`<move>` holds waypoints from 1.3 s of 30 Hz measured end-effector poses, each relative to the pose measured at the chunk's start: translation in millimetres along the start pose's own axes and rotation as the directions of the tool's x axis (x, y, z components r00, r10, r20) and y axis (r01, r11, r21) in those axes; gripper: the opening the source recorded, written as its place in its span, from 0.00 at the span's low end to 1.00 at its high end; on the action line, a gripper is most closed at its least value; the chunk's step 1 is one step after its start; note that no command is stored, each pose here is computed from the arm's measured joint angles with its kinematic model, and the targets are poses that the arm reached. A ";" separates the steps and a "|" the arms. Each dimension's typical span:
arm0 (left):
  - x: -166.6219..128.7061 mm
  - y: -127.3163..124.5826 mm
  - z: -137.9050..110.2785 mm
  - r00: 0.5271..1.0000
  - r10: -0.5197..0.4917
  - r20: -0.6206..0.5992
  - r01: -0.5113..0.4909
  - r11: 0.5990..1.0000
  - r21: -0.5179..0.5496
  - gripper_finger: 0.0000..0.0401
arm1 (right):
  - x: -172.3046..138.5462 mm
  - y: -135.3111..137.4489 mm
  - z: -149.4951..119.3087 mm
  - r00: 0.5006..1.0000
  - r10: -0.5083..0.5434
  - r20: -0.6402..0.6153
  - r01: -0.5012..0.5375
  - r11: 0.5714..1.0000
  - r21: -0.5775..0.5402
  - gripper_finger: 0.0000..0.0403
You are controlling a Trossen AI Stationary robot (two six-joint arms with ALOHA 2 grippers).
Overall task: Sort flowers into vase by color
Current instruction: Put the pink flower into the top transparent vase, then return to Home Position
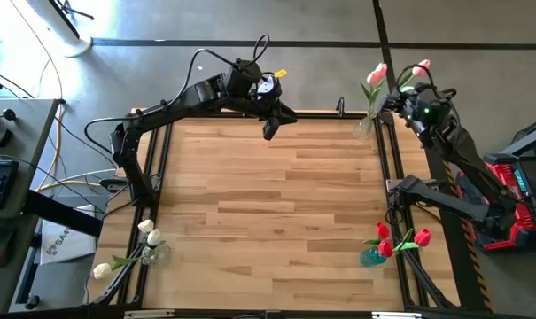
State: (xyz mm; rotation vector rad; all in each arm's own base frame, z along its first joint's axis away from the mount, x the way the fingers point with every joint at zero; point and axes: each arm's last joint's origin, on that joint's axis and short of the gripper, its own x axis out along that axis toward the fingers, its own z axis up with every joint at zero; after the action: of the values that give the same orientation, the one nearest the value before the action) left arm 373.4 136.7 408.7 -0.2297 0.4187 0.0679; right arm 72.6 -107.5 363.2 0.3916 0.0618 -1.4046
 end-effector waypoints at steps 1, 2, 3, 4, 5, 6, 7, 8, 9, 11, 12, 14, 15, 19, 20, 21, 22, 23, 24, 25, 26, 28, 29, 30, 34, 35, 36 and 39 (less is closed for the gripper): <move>0.0 0.0 0.0 1.000 0.000 0.000 0.000 1.000 -0.002 0.25 | 2.4 0.5 -1.7 1.000 -0.013 -0.016 0.013 1.000 -0.020 0.00; 0.0 0.0 0.0 1.000 0.000 0.000 0.000 1.000 -0.007 0.25 | 5.5 1.3 -3.6 0.999 -0.029 -0.033 0.028 0.999 -0.039 0.00; 0.0 0.0 0.0 1.000 0.000 0.000 0.000 1.000 -0.008 0.25 | 9.7 2.4 -5.9 0.998 -0.045 -0.054 0.042 0.997 -0.063 0.00; 0.0 -0.1 0.0 1.000 0.000 0.000 0.000 1.000 -0.012 0.25 | 14.3 3.9 -8.0 0.996 -0.053 -0.075 0.046 0.995 -0.083 0.00; 0.0 -0.1 0.0 1.000 0.000 0.000 0.000 1.000 -0.015 0.25 | 19.5 5.6 -10.6 0.993 -0.051 -0.106 0.041 0.994 -0.099 0.01; 0.0 -0.1 0.0 1.000 0.000 0.000 0.000 1.000 -0.016 0.25 | 24.8 7.2 -13.8 0.989 -0.051 -0.141 0.035 0.993 -0.113 0.02; 0.0 -0.1 0.0 1.000 0.000 0.000 0.000 1.000 -0.016 0.25 | 30.2 9.3 -16.6 0.984 -0.042 -0.173 0.021 0.992 -0.121 0.03; 0.0 -0.1 0.0 1.000 0.000 0.000 0.000 1.000 -0.017 0.25 | 34.8 11.1 -18.7 0.980 -0.037 -0.196 0.012 0.992 -0.127 0.05; 0.0 -0.1 0.0 1.000 0.000 0.000 0.000 1.000 -0.018 0.25 | 37.9 11.8 -20.3 0.978 -0.052 -0.204 0.025 0.991 -0.133 0.08; 0.0 -0.1 -0.1 1.000 0.000 -0.001 0.000 1.000 -0.023 0.25 | 40.0 12.1 -22.2 0.974 -0.086 -0.207 0.055 0.987 -0.151 0.15; 0.0 -0.1 -0.4 1.000 0.001 -0.004 -0.001 1.000 -0.024 0.25 | 39.7 12.5 -22.0 0.975 -0.088 -0.202 0.058 0.987 -0.152 0.19; -0.1 0.1 -1.6 1.000 0.008 -0.016 -0.009 1.000 -0.028 0.25 | 38.6 12.6 -21.7 0.977 -0.087 -0.197 0.058 0.987 -0.148 0.29; -0.1 0.3 -2.1 1.000 0.012 -0.021 -0.013 0.999 -0.030 0.25 | 38.2 12.4 -21.4 0.977 -0.088 -0.195 0.060 0.988 -0.143 0.33; -0.2 0.6 -2.6 0.999 0.022 -0.025 -0.023 0.999 -0.031 0.25 | 39.3 8.7 -19.5 0.976 -0.135 -0.170 0.110 0.983 -0.147 0.51; -0.2 0.7 -2.6 0.999 0.023 -0.025 -0.024 0.999 -0.031 0.25 | 39.8 7.9 -18.7 0.976 -0.140 -0.164 0.115 0.982 -0.150 0.55; -0.3 1.0 -2.6 0.999 0.024 -0.025 -0.025 0.999 -0.032 0.25 | 40.0 7.5 -17.7 0.977 -0.141 -0.157 0.116 0.981 -0.157 0.58; -0.6 2.1 -2.5 0.999 0.027 -0.025 -0.028 0.999 -0.033 0.25 | 40.0 7.3 -16.9 0.979 -0.139 -0.151 0.115 0.981 -0.156 0.62; -1.0 3.2 -2.4 0.999 0.029 -0.025 -0.030 0.999 -0.034 0.25 | 39.0 7.1 -16.4 0.980 -0.132 -0.149 0.109 0.982 -0.155 0.64; -1.4 4.4 -2.4 0.999 0.032 -0.025 -0.033 0.999 -0.036 0.25 | 37.8 6.9 -15.6 0.982 -0.123 -0.145 0.101 0.983 -0.151 0.66; -2.8 5.7 -2.1 0.999 0.036 -0.024 -0.036 0.999 -0.038 0.25 | 35.9 7.0 -14.1 0.985 -0.104 -0.137 0.084 0.986 -0.142 0.67; -6.0 7.2 -1.5 0.999 0.042 -0.024 -0.043 0.998 -0.041 0.25 | 33.4 6.8 -12.1 0.989 -0.084 -0.124 0.067 0.989 -0.135 0.68; -13.2 8.6 1.5 0.999 0.052 -0.010 -0.052 0.998 -0.035 0.25 | 26.3 7.0 -7.3 0.995 -0.013 -0.097 0.002 0.994 -0.113 0.68; -19.3 8.7 4.1 0.998 0.057 0.005 -0.057 0.998 -0.033 0.25 | 21.9 7.0 -4.5 0.996 0.037 -0.083 -0.044 0.995 -0.095 0.68; -25.8 8.7 6.7 0.998 0.062 0.020 -0.061 0.998 -0.030 0.25 | 17.2 6.9 -2.2 0.994 0.088 -0.072 -0.093 0.993 -0.078 0.67; -52.2 2.0 16.0 0.994 0.082 0.073 -0.084 0.996 0.018 0.20 | -0.4 6.9 3.1 0.946 0.316 -0.068 -0.319 0.947 -0.041 0.61; -57.2 -1.0 16.7 0.993 0.088 0.083 -0.091 0.995 0.031 0.17 | -4.0 7.4 3.4 0.922 0.378 -0.079 -0.381 0.924 -0.033 0.59; -61.3 -4.4 16.4 0.992 0.089 0.087 -0.093 0.995 0.043 0.15 | -6.9 8.3 3.4 0.893 0.439 -0.094 -0.443 0.896 -0.026 0.56; -71.0 -12.6 11.9 0.992 0.086 0.095 -0.092 0.994 0.066 0.08 | -14.1 10.5 2.8 0.801 0.583 -0.135 -0.586 0.810 0.021 0.46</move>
State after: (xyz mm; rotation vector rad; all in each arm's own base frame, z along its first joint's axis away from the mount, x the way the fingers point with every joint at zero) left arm 314.8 126.0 451.0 -0.1379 0.3386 0.1507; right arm 79.8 -93.9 372.0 0.4413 0.0599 -0.7578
